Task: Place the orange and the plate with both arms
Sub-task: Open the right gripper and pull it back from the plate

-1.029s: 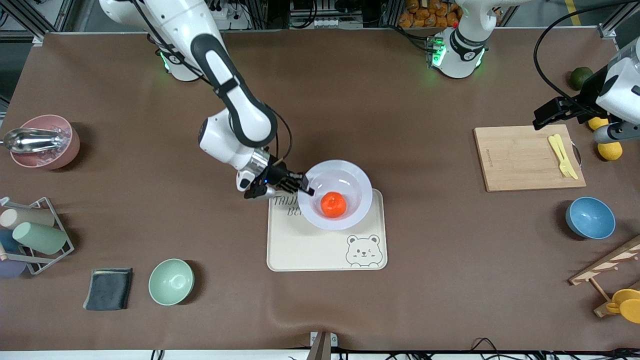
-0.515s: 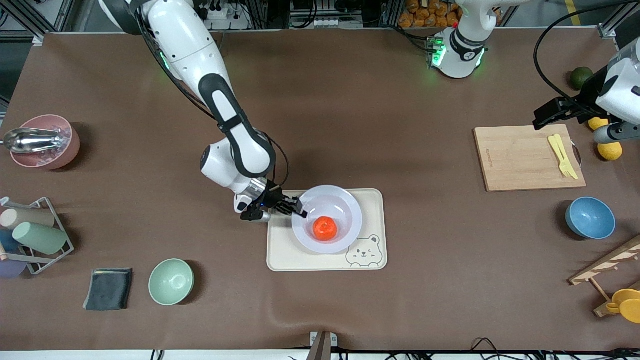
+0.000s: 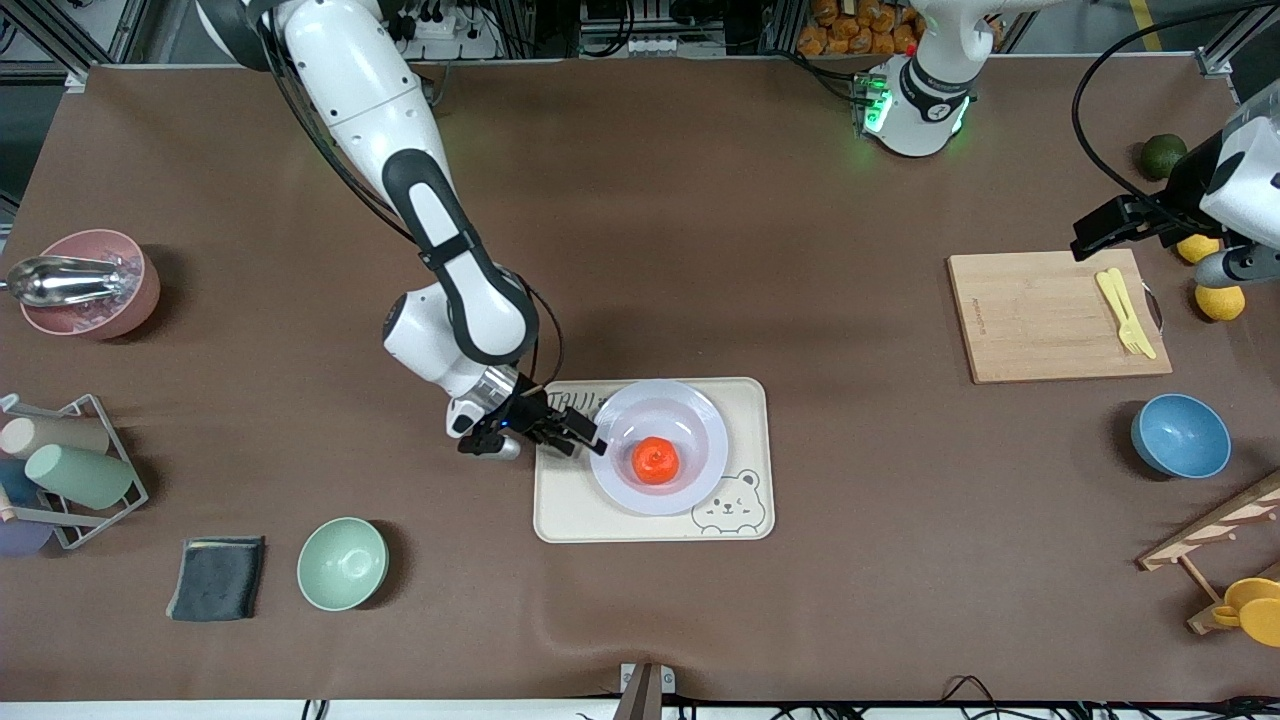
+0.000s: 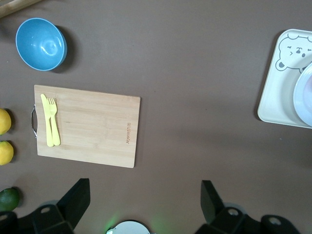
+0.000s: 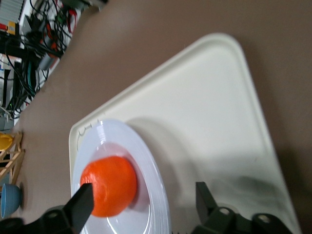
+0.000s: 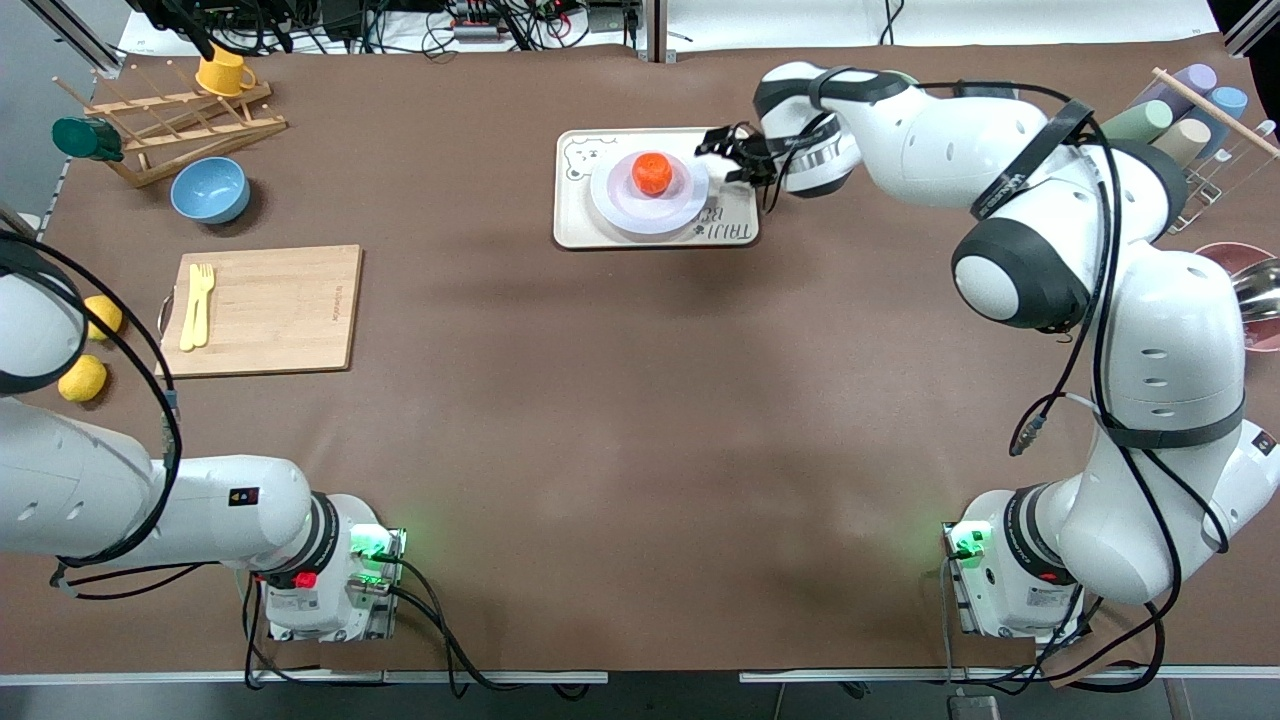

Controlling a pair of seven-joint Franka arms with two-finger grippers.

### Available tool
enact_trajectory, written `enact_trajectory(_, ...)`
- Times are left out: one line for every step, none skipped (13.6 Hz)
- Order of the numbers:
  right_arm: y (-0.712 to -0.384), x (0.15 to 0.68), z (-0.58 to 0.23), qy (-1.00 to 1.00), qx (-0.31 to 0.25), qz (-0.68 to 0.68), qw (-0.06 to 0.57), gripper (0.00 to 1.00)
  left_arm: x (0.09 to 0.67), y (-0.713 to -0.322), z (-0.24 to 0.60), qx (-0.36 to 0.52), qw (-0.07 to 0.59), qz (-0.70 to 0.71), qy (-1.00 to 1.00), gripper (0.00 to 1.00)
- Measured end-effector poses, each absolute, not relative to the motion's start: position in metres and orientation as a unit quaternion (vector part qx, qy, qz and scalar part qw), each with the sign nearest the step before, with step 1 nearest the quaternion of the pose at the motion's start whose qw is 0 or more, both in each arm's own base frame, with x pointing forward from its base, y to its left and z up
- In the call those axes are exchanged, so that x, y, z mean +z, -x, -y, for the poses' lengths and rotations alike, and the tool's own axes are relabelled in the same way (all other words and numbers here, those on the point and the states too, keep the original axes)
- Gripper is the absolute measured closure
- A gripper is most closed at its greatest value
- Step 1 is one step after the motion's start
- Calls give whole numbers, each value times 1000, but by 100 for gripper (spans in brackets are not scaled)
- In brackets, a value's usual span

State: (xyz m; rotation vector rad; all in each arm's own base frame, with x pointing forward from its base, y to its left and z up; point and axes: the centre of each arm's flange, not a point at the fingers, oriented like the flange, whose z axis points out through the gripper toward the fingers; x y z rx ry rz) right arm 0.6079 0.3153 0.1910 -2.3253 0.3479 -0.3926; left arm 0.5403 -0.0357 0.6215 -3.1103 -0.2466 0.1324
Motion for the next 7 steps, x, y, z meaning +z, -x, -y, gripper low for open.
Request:
enact_trajectory(-616,200,-303,905,-165,-137,366,0,621,-540,36,43,9,79,996,0)
enact_trajectory(-626,210,-289,906,-178,-136,359,0,621,-540,36,43,9,79,996,0)
enact_trajectory(-634,218,-275,910,-191,-125,346,0,621,-540,36,43,9,79,996,0)
enact_trajectory(-641,224,-264,916,-200,-109,330,0,621,-540,36,43,9,79,996,0)
enact_trajectory(-647,229,-256,921,-208,-94,316,0,621,-540,36,43,9,79,996,0)
enact_trajectory(-651,236,-249,923,-216,-83,306,0,621,-540,36,43,9,79,996,0)
enact_trajectory(-656,243,-242,924,-223,-77,300,0,620,-540,36,44,9,79,996,0)
